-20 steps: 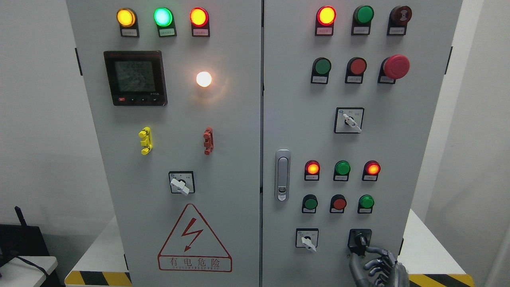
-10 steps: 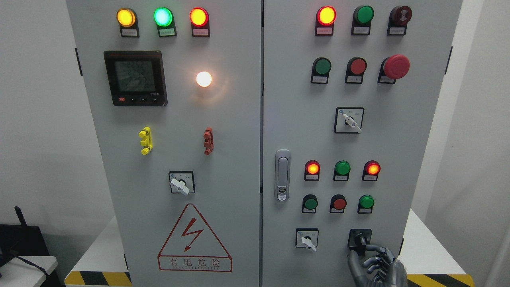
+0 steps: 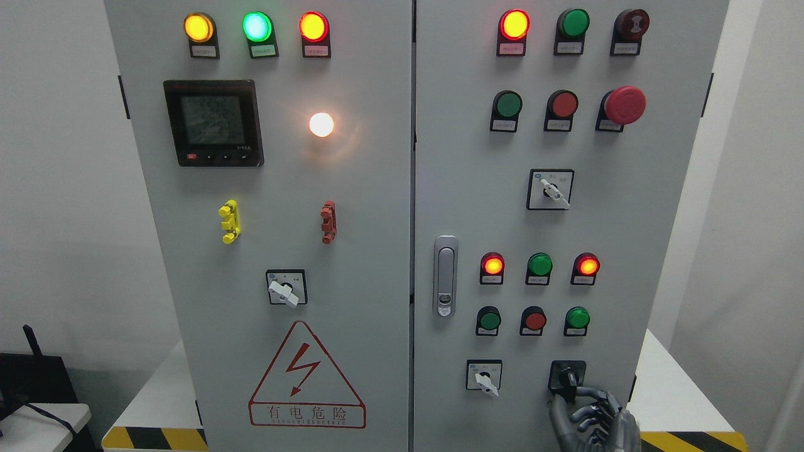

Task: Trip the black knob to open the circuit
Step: 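Close the right hand's fingers around the black rotary knob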

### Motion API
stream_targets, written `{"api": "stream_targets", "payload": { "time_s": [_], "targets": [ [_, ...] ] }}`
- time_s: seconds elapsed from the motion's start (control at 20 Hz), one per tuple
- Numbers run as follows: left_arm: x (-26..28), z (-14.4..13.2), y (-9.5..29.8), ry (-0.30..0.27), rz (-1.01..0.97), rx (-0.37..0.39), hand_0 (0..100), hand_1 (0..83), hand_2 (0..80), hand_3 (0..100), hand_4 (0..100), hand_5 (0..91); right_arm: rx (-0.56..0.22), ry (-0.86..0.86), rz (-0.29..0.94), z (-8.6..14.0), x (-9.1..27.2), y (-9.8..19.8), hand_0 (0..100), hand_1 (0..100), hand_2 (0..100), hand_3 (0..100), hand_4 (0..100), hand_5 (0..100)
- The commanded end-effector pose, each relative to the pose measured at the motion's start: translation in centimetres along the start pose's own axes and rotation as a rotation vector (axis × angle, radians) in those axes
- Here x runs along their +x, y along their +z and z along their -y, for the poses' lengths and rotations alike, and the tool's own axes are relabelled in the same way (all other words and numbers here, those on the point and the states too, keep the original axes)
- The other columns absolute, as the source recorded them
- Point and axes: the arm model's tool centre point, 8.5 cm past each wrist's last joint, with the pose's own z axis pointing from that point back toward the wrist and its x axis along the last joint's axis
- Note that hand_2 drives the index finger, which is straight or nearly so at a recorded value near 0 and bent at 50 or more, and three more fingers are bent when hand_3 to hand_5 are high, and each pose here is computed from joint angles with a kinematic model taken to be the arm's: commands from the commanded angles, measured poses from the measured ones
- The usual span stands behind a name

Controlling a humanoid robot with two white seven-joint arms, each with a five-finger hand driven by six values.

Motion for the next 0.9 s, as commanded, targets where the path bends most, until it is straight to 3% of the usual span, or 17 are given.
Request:
{"api": "stream_targets", "payload": {
  "time_s": [0.0, 0.85],
  "targets": [
    [0.51, 0.08, -0.05, -0.034, 0.009, -0.005, 12, 38.9, 0.0, 0, 0, 0.0, 0.017, 0.000, 0.004, -0.62, 0.16, 0.12, 35, 78, 47, 81, 87, 98],
    [0.50, 0.08, -0.05, -0.032, 0.009, -0.005, 12, 38.9, 0.0, 0, 0, 0.0, 0.009, -0.005, 0.006, -0.42, 0.28, -0.04, 44, 75, 50, 83, 87, 98]
  ]
}}
